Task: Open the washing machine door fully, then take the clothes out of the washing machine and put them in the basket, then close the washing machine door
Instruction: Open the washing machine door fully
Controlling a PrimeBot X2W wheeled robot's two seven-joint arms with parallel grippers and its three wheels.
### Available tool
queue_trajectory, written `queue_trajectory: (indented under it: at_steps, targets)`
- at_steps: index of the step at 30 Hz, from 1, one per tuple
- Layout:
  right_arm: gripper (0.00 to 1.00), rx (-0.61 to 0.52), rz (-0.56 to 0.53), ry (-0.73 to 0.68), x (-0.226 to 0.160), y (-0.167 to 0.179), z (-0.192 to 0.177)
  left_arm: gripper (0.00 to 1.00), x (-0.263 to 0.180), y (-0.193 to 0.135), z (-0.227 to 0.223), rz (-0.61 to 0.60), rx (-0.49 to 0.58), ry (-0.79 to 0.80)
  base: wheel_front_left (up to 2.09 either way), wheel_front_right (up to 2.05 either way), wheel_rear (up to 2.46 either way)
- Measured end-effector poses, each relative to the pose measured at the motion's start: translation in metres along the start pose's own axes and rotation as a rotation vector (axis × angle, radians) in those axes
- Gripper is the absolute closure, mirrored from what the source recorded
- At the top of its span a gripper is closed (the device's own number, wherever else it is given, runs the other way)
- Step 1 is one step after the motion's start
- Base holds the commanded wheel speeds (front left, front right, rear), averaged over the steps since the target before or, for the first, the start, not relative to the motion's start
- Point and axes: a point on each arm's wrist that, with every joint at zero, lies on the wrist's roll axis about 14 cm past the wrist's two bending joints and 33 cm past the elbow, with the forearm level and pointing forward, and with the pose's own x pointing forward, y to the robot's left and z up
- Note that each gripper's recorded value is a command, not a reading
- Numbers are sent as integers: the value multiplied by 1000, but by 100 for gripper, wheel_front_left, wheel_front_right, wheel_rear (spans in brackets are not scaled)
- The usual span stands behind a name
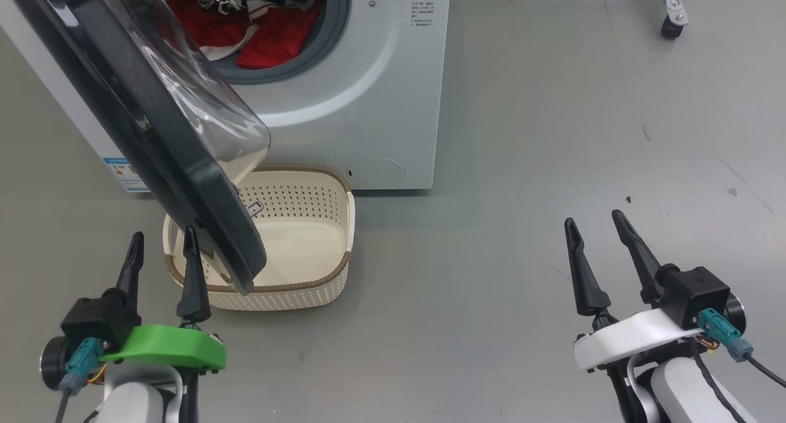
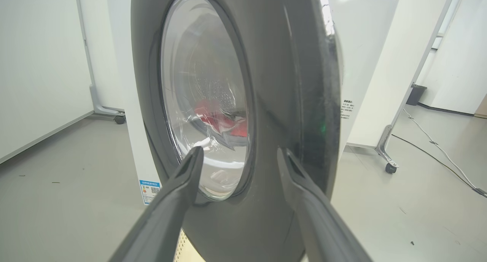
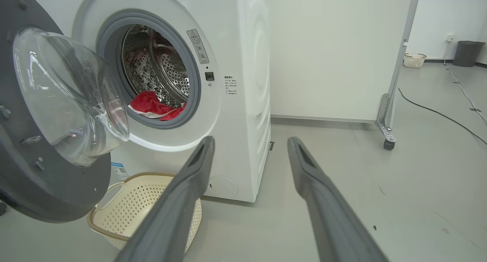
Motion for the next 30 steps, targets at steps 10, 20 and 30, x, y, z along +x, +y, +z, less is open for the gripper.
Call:
queue_trajectory:
  at_steps: [10,20,30]
  targets:
    - [0,-4,-3,-5,-5,0,0,0,-2,0,1,-2,-2,-3,0,0,0]
    - [0,4,1,-7,-10,2,-1,0,-9,2,-2,3,12,9,0,0,0]
    - [0,-2,4,-7,-13,3,-2,0,-12,3,-6,5,13,22,0,0,0]
